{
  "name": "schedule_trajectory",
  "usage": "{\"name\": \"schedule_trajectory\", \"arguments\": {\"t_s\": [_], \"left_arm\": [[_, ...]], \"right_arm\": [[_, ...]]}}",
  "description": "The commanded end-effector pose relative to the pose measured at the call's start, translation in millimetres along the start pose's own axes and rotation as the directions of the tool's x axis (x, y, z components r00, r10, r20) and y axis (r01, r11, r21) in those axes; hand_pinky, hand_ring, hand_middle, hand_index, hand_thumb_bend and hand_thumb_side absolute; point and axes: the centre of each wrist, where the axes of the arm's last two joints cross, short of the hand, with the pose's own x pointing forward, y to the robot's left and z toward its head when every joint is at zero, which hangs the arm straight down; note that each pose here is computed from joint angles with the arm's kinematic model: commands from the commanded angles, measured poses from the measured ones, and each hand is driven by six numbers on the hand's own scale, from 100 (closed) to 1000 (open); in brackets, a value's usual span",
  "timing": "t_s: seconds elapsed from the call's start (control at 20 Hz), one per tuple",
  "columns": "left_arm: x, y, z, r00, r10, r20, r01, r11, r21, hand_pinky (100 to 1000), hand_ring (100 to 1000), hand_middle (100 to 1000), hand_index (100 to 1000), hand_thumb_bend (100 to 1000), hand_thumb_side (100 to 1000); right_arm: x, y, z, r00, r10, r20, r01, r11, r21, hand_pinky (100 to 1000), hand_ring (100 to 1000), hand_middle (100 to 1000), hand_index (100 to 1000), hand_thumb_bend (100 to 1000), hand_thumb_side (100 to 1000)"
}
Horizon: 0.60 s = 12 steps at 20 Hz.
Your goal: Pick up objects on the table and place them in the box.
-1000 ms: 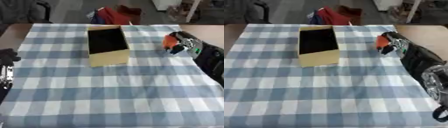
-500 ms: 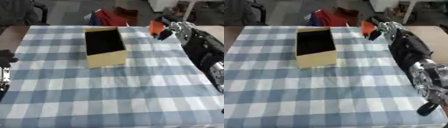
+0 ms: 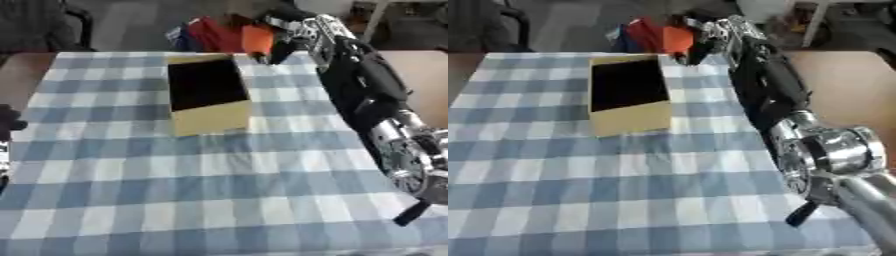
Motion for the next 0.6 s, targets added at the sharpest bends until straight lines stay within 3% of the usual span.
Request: {"name": "schedule_trajectory", "arguments": {"t_s": [0.05,0.3,0.4,0.45,0.5,0.55,0.6], "left_arm": [[4.9,0.0,-4.5,1.0,0.001,0.026,-0.001,1.0,-0.008,838,661,640,750,100,588],[5.4,-0.7,-5.3,1.0,0.005,0.029,-0.005,1.0,-0.011,839,661,641,749,100,589],[5.5,-0.8,-5.6,1.0,0.006,0.03,-0.005,1.0,-0.011,839,661,642,749,100,589],[5.6,-0.8,-5.7,1.0,0.006,0.03,-0.006,1.0,-0.011,839,660,642,749,100,589],[5.7,-0.8,-5.8,1.0,0.006,0.031,-0.006,1.0,-0.011,839,660,642,749,100,589],[5.6,-0.8,-5.8,1.0,0.006,0.03,-0.006,1.0,-0.011,839,660,642,749,100,589],[5.6,-0.8,-5.7,1.0,0.006,0.03,-0.006,1.0,-0.011,839,660,642,749,100,589]], "right_arm": [[13.5,-15.6,-4.7,0.998,0.051,0.049,-0.05,0.999,-0.019,792,815,680,762,100,162],[28.0,6.4,-15.0,0.995,0.039,0.091,-0.042,0.999,0.031,794,822,731,797,100,177],[31.0,12.8,-17.2,0.995,0.042,0.095,-0.046,0.998,0.048,799,839,805,859,126,174],[31.9,15.5,-17.9,0.995,0.046,0.094,-0.051,0.997,0.055,802,847,846,894,209,205],[32.5,17.4,-18.3,0.994,0.05,0.093,-0.055,0.997,0.059,802,849,854,902,228,207],[32.8,18.2,-18.5,0.994,0.055,0.093,-0.061,0.996,0.06,807,860,904,951,347,223],[32.9,18.6,-18.5,0.994,0.062,0.091,-0.067,0.996,0.059,808,864,918,965,387,229]]}}
